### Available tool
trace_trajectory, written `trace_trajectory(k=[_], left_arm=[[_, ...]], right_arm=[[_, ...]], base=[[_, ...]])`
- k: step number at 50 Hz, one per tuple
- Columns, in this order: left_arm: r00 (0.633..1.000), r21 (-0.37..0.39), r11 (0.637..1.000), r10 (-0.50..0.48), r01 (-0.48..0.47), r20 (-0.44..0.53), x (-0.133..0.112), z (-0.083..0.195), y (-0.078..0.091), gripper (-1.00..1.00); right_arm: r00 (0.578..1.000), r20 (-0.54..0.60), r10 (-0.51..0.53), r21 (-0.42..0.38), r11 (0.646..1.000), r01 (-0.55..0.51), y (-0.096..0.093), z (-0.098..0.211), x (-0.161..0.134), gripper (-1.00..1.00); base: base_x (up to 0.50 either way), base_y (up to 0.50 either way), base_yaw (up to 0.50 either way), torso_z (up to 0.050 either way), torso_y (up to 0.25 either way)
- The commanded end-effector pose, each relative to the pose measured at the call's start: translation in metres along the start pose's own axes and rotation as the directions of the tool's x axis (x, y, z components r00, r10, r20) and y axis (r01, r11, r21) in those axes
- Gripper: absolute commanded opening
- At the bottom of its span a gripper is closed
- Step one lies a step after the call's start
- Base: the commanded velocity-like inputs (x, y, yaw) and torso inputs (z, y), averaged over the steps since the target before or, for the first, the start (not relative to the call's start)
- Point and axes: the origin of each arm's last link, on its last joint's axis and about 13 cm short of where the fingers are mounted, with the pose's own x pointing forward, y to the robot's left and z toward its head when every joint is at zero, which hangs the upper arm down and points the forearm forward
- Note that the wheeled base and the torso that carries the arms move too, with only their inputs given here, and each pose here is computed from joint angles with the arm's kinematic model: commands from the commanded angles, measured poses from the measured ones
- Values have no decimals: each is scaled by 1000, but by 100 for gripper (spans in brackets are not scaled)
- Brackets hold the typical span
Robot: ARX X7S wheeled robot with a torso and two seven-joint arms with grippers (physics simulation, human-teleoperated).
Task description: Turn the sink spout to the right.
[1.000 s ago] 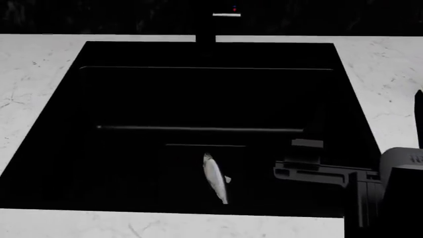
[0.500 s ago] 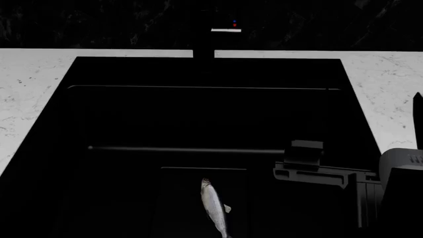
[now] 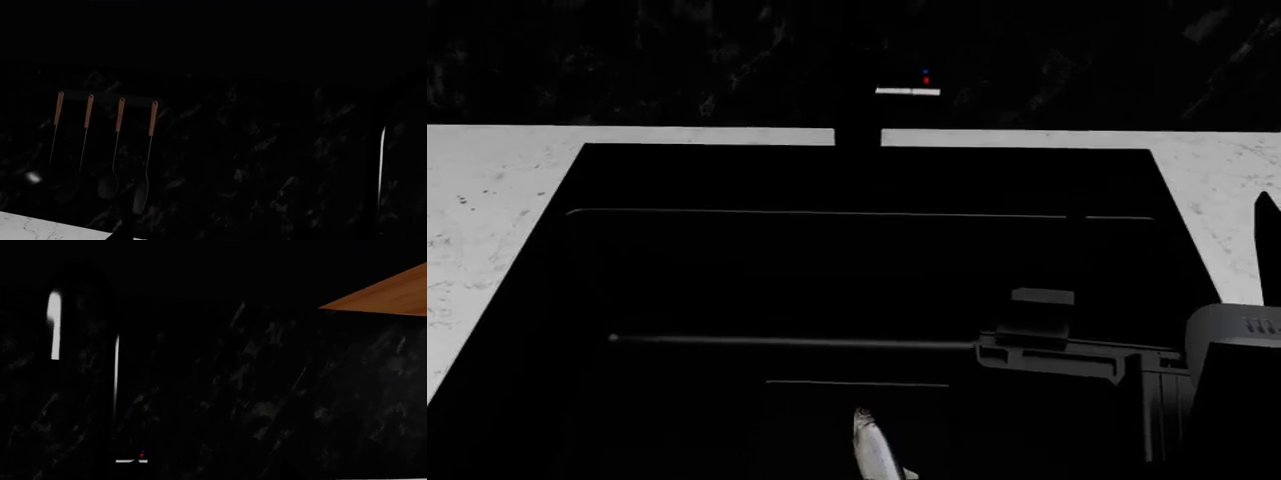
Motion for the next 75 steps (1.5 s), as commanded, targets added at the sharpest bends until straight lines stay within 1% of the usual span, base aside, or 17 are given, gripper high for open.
trace_trajectory(k=[1, 4, 8, 11, 15, 16, 20, 23, 25, 29, 33, 38, 45, 50, 66, 75], left_arm=[[1000, 0, 1000, -3, 3, -5, 0, -2, 0, 100], [1000, 0, 1000, -4, 4, -6, 0, -2, -1, 100], [1000, 0, 1000, -5, 5, -7, 0, -2, -1, 100], [1000, -1, 1000, -4, 4, -6, 0, -1, 0, 100], [1000, 1, 1000, -8, 8, -11, 0, -4, -1, 100], [1000, -1, 1000, -9, 9, -12, 0, -4, -1, 100], [1000, 0, 1000, -14, 14, -12, 0, -4, -2, 100], [1000, -2, 1000, -16, 16, -12, -1, -3, -3, 100], [1000, -3, 1000, -17, 17, -12, -1, -3, -3, 100], [1000, -2, 1000, -15, 15, -11, 0, -2, -3, 100], [1000, -4, 1000, -15, 15, -14, 0, -4, -2, 100], [1000, -1, 1000, -15, 15, -19, 0, -6, -3, 100], [1000, 0, 1000, -19, 19, -22, -1, -7, -3, 100], [999, -1, 1000, -21, 21, -27, -1, -9, -3, 100], [999, -4, 1000, -25, 25, -30, -1, -9, -3, 100], [999, -5, 1000, -23, 23, -27, -1, -7, -3, 100]], right_arm=[[1000, -19, -10, 8, 1000, 10, 1, -3, -1, 100], [1000, -28, -6, -10, 1000, 6, 2, -5, -1, 100], [1000, -27, -8, -7, 1000, 8, 3, -3, 0, 100], [1000, -23, 6, -13, 1000, -6, 6, 2, 1, 100], [1000, -27, -1, -8, 1000, 1, 10, 8, 7, 100], [1000, -29, -1, 6, 1000, 2, 11, 11, 10, 100], [999, -32, -4, -18, 1000, 3, 14, 18, 16, 100], [1000, -31, 0, -11, 1000, 0, 17, 20, 18, 100], [999, -35, 9, 2, 1000, -9, 20, 20, 19, 100], [999, -28, 32, -4, 999, -32, 26, 25, 22, 100], [999, -27, 40, -6, 999, -40, 29, 26, 23, 100], [996, -37, 81, 1, 997, -81, 35, 27, 21, 100], [989, -43, 143, -13, 990, -144, 46, 29, 19, 100], [981, -30, 191, -8, 982, -191, 55, 36, 17, 100], [957, -31, 289, -3, 957, -289, 80, 40, 23, 100], [951, -36, 308, 1, 951, -308, 87, 38, 28, 100]], base=[[121, 0, 0, 0, 0], [0, 0, 0, 0, 0], [0, 0, 0, 0, 0], [0, 0, 0, 0, 0], [0, 0, 0, 0, 0], [0, 0, 0, 0, 0], [0, 0, 0, 0, 0], [0, 0, 0, 0, 0], [0, 0, 0, 0, 0], [0, 0, 0, 0, 0], [0, 0, 0, 0, 0], [0, 0, 0, 0, 0], [0, 0, 0, 0, 0], [0, 0, 0, 0, 0], [0, 0, 0, 0, 0], [0, 0, 0, 0, 0]])
